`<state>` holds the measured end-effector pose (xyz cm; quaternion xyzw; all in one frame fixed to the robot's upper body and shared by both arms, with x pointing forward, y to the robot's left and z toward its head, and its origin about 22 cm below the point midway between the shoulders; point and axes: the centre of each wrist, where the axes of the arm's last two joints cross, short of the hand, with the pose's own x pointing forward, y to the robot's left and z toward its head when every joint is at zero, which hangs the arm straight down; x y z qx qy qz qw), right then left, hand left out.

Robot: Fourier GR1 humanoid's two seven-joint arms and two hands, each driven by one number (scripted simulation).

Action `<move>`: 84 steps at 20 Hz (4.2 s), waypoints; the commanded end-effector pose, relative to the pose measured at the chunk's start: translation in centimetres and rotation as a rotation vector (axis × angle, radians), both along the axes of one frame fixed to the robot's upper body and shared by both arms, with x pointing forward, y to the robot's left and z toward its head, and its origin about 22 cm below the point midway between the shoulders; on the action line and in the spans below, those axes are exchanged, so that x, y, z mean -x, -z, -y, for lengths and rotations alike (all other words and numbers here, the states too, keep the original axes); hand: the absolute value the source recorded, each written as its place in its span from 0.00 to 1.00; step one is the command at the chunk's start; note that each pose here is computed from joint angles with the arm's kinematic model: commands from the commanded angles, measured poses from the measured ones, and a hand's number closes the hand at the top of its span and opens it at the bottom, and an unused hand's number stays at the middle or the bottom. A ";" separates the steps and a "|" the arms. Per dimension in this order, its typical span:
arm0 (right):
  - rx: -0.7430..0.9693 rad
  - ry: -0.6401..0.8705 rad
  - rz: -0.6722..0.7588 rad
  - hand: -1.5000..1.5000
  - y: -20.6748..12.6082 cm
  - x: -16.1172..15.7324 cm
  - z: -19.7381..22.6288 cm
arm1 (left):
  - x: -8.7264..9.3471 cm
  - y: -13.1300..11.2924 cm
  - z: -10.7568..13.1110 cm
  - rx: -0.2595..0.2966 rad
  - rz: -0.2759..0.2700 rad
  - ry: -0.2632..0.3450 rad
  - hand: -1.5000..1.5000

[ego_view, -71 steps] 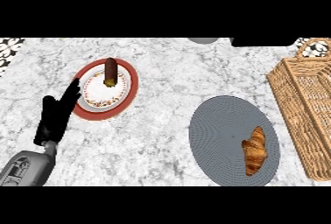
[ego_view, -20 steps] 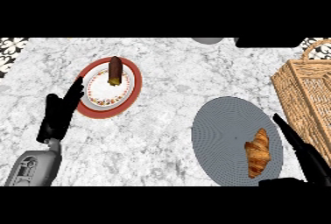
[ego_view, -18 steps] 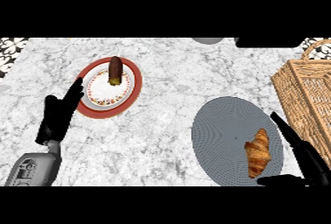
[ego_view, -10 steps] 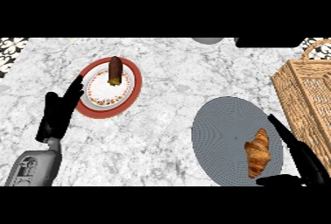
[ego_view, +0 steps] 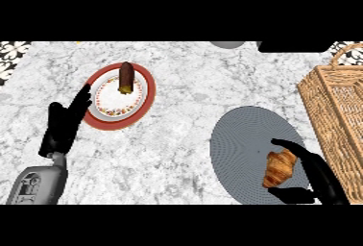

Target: Pick the croissant from the placemat and place it in the basket

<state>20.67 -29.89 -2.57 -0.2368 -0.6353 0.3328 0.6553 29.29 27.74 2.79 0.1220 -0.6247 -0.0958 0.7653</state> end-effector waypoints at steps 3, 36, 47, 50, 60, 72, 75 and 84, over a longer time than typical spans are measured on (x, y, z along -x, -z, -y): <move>0.122 -0.006 0.084 1.00 0.0 0.5 -0.7 | -0.7 1.3 -0.4 -0.008 0.013 -0.016 0.50; -0.024 0.193 0.281 1.00 -24.0 -2.1 -17.7 | -0.3 0.5 -0.4 -0.012 -0.004 -0.007 0.50; -0.028 0.351 0.325 1.00 -34.6 -3.5 -14.6 | 0.5 0.3 -0.4 0.001 0.013 0.000 0.50; -0.027 0.416 0.350 1.00 -37.1 -4.4 -12.9 | 1.1 0.3 0.8 -0.012 0.000 -0.011 0.50; 0.465 0.591 0.202 1.00 -37.0 -9.4 -5.5 | 0.6 1.0 0.2 -0.002 -0.013 -0.006 0.50; 0.527 0.610 0.155 1.00 -35.3 -8.8 6.8 | 0.2 0.8 0.6 -0.013 0.000 0.002 0.50; 0.477 0.548 0.151 1.00 -34.7 -9.1 10.4 | 0.1 0.4 0.6 -0.002 0.007 0.006 0.50; 0.497 0.541 0.092 1.00 -26.3 -10.7 12.7 | 0.7 0.2 -1.5 -0.011 0.015 -0.003 0.50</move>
